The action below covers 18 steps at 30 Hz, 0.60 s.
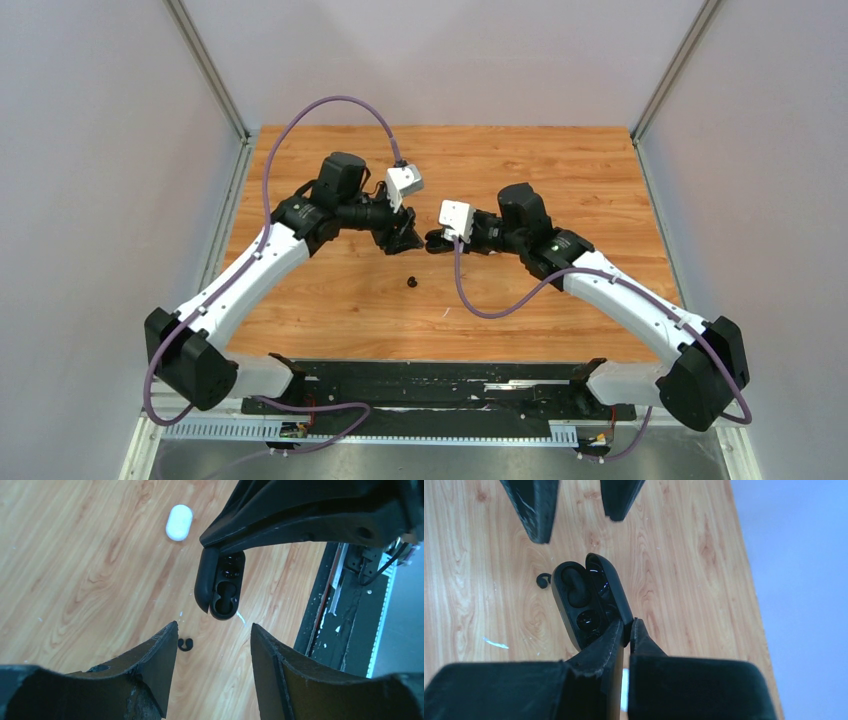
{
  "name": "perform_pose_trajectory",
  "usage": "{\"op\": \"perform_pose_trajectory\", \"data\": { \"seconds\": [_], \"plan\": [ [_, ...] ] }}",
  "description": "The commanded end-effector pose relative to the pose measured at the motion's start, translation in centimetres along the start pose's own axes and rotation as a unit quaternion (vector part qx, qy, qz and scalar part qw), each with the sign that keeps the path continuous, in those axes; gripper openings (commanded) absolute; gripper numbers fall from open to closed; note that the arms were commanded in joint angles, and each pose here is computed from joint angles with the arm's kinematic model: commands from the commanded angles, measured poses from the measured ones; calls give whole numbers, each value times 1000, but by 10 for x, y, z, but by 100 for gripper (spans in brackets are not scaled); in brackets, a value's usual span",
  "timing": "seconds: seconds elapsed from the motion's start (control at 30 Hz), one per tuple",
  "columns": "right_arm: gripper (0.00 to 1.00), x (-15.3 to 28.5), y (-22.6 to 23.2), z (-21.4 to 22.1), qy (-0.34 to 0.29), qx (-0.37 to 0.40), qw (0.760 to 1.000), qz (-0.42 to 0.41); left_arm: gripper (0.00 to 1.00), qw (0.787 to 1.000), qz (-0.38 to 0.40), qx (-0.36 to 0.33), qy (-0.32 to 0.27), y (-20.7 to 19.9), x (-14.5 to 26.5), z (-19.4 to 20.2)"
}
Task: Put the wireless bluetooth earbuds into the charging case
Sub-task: Place the earbud in the charging case, then pick up the earbud from the center of the board.
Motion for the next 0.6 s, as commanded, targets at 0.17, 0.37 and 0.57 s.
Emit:
{"op": "perform_pose_trajectory", "data": {
  "seconds": [0.17,0.37,0.57],
  "plan": [
    [0,9,-13,-35,-69,97,993,18,55,998,45,38,-29,-7,-10,-19],
    [0,8,-12,-38,-78,111,991,10,49,998,48,35,-29,-1,-16,-23],
    [0,8,-13,-39,-78,119,990,10,43,997,51,38,-34,4,-24,-28]
  ]
}}
Point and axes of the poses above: each gripper's point midway between its finger pads, its own x axis back along the fingers, its own y axis along the line the jaws close on, z = x × y, the point moved 2 cm from there along x, back along the fingers, and after that the axes turned 1 degree about x, right-handed, at the moved point
